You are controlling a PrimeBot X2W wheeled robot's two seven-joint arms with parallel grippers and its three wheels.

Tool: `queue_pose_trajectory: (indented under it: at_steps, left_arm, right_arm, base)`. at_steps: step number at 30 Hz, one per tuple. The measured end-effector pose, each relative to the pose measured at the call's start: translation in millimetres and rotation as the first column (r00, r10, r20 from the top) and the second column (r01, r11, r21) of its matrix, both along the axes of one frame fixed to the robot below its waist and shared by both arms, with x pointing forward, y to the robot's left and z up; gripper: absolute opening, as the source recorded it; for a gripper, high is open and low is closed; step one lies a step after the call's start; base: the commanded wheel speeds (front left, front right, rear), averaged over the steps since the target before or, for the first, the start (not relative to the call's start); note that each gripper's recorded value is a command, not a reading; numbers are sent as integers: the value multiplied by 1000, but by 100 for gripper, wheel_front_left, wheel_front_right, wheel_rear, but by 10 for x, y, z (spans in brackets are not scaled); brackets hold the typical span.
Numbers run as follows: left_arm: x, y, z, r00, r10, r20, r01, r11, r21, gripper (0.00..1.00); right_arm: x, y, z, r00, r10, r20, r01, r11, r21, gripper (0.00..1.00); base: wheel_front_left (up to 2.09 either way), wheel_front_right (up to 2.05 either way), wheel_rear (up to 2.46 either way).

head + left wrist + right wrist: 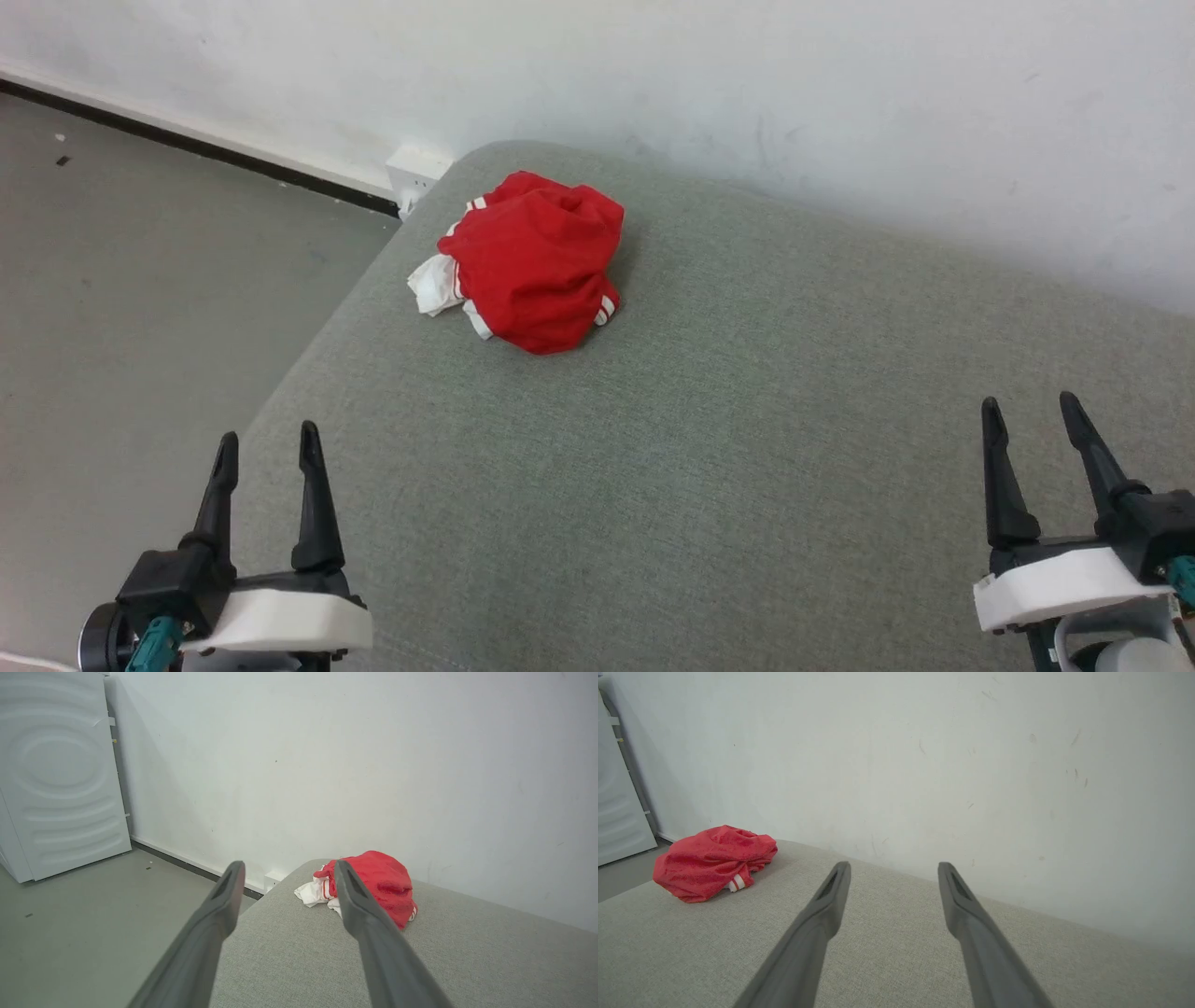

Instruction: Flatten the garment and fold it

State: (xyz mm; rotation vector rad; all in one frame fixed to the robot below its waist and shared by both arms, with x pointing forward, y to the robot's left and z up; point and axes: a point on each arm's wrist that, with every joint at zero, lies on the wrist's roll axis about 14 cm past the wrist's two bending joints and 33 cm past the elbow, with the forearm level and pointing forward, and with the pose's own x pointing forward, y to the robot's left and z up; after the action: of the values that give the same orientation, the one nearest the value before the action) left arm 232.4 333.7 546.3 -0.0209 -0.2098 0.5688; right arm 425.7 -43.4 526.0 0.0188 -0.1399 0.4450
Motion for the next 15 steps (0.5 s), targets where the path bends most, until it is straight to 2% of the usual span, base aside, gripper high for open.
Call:
queue_pose_trajectory:
  at_steps: [15]
  left_arm:
    - [51,-41,46,1000,-13,22,13,1000,-10,100]
  right_arm:
    - [43,-2,-95,1000,-2,-20,2,1000,4,100]
  base:
    - [0,0,0]
